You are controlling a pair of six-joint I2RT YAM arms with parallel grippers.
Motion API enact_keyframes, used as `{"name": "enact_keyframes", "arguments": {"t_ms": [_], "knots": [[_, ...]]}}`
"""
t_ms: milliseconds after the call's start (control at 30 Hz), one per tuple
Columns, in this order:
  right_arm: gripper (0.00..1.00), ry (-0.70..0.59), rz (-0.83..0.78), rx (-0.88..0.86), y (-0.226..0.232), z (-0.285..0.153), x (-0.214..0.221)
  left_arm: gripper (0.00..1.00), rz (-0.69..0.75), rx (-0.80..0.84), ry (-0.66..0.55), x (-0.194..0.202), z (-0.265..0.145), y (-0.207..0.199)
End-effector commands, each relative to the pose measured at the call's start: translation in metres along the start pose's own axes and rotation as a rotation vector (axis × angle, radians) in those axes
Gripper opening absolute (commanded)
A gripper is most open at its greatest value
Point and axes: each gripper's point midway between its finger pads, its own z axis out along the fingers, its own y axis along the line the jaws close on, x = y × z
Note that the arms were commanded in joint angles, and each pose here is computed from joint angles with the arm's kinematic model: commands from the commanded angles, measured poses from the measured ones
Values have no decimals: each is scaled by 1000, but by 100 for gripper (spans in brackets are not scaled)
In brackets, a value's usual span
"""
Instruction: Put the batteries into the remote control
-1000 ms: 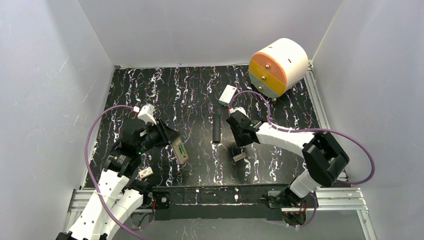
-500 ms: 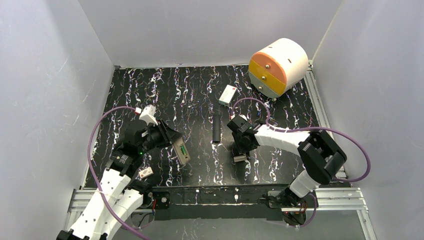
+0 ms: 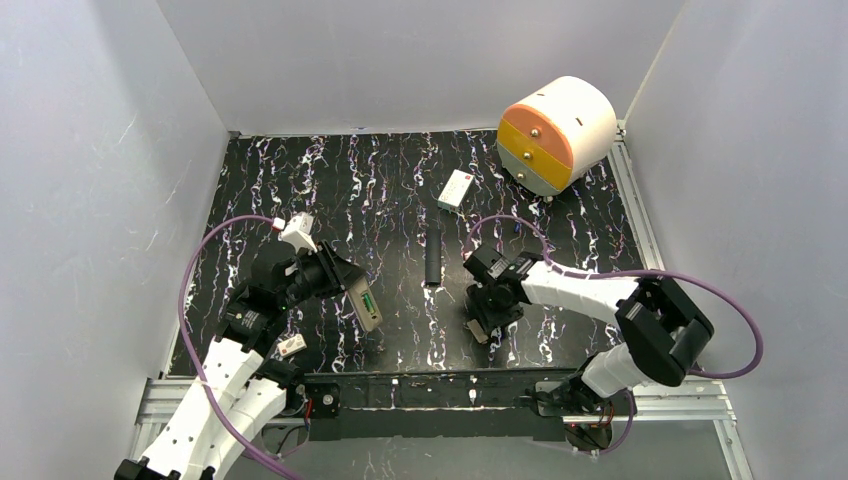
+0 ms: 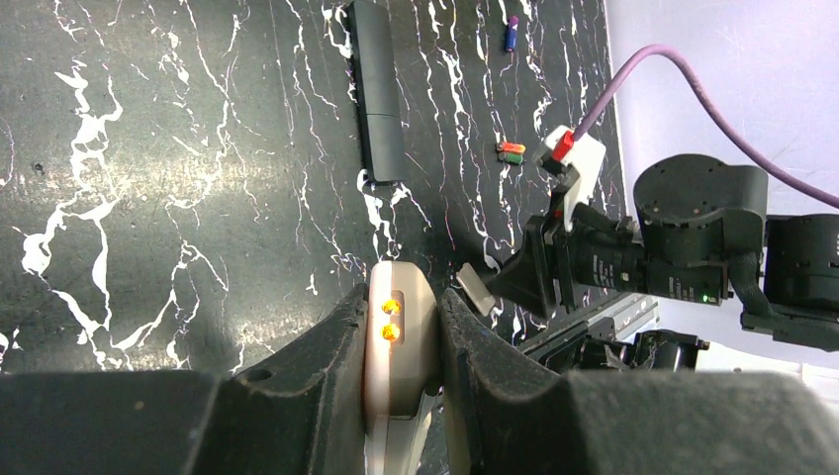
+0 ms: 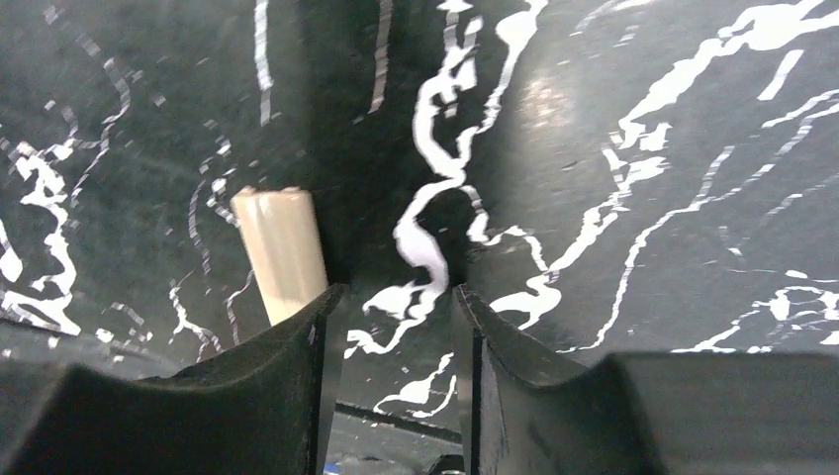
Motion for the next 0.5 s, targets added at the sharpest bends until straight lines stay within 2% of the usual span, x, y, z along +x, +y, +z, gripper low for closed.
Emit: {"name": "enact_keyframes", "arguments": {"t_ms": [0, 133, 233, 367, 467], "knots": [[52, 1, -26, -82, 19, -13, 3, 0, 2, 26, -9, -3, 0, -5], [54, -93, 78, 117, -10, -31, -20, 0, 4, 11, -20, -7, -2, -5], [57, -137, 83, 76, -1, -43, -29, 0, 8, 1, -26, -9, -3, -4], [63, -98, 6, -36, 29, -41, -20, 0, 9, -6, -29, -10, -3, -4], [67, -77, -34, -47, 42, -38, -11, 0, 5, -8, -28, -10, -3, -3]]}}
